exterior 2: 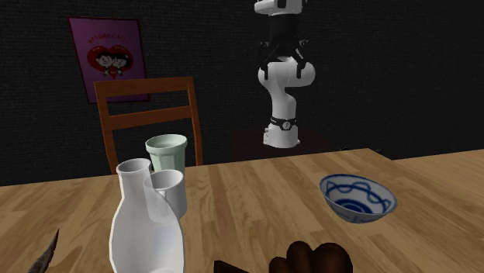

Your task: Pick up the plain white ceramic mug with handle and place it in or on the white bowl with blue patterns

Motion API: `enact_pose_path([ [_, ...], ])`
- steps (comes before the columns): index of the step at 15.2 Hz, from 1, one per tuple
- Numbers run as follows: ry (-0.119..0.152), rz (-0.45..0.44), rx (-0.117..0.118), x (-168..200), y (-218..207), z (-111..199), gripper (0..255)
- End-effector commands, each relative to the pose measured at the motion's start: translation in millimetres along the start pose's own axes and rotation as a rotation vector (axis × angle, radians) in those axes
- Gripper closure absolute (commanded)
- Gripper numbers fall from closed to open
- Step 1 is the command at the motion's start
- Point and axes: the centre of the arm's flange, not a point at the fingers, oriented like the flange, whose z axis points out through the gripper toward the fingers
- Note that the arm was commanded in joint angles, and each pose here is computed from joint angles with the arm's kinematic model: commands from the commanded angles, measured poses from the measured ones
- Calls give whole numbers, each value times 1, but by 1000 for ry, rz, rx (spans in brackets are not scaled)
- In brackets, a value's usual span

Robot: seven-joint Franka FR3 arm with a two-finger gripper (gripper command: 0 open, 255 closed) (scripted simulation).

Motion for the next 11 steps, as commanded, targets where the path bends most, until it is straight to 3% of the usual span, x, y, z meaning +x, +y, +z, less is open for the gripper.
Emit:
enact_pose_path([
  [1, -4, -5, -4, 9, 19, 13, 0],
  [11, -29, -27, -18, 68, 112, 85, 0],
])
